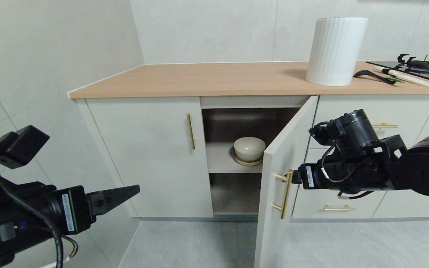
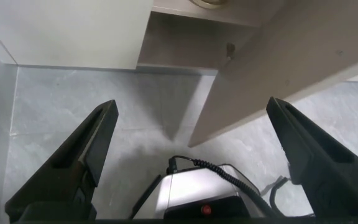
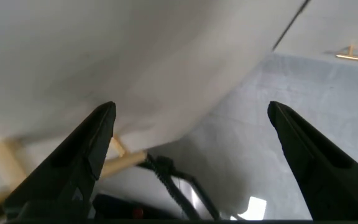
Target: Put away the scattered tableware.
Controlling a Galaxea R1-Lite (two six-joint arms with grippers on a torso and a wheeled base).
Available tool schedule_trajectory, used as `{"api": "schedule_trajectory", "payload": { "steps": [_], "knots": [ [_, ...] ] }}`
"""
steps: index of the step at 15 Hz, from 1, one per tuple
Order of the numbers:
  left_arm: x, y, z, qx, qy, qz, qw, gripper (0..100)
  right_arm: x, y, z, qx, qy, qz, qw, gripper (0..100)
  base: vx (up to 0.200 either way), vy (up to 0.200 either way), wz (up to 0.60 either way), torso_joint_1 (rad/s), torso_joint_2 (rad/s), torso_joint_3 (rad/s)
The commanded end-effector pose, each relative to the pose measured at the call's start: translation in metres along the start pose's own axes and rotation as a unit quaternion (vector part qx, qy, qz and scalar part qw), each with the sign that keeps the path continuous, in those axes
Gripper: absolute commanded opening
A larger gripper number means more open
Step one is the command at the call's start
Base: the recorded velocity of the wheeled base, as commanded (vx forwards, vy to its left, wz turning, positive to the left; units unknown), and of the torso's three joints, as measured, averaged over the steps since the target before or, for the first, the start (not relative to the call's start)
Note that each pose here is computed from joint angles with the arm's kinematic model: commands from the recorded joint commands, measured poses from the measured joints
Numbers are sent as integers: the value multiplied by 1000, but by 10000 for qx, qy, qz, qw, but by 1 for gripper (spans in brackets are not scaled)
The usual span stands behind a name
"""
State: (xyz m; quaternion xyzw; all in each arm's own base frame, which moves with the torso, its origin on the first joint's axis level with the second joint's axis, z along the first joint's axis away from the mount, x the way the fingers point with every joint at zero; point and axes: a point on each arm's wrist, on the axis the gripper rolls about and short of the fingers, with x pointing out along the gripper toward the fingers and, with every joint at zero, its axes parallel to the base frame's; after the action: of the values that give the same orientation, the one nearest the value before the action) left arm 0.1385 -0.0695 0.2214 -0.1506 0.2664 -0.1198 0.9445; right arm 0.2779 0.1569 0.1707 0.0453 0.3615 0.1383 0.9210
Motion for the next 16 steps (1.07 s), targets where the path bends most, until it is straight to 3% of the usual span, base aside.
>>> {"api": "schedule_trajectory", "payload": {
  "steps": [1,16],
  "knots": [
    [2,0,-1,4,36,14,10000,100,25,0,-10,-22,273,-101,9996,100,0,0,0,0,0,0],
    [5,0,-2,11,83,55,9999,100,82,4,-13,631,-341,69,9974,100,0,0,0,0,0,0]
  ]
}}
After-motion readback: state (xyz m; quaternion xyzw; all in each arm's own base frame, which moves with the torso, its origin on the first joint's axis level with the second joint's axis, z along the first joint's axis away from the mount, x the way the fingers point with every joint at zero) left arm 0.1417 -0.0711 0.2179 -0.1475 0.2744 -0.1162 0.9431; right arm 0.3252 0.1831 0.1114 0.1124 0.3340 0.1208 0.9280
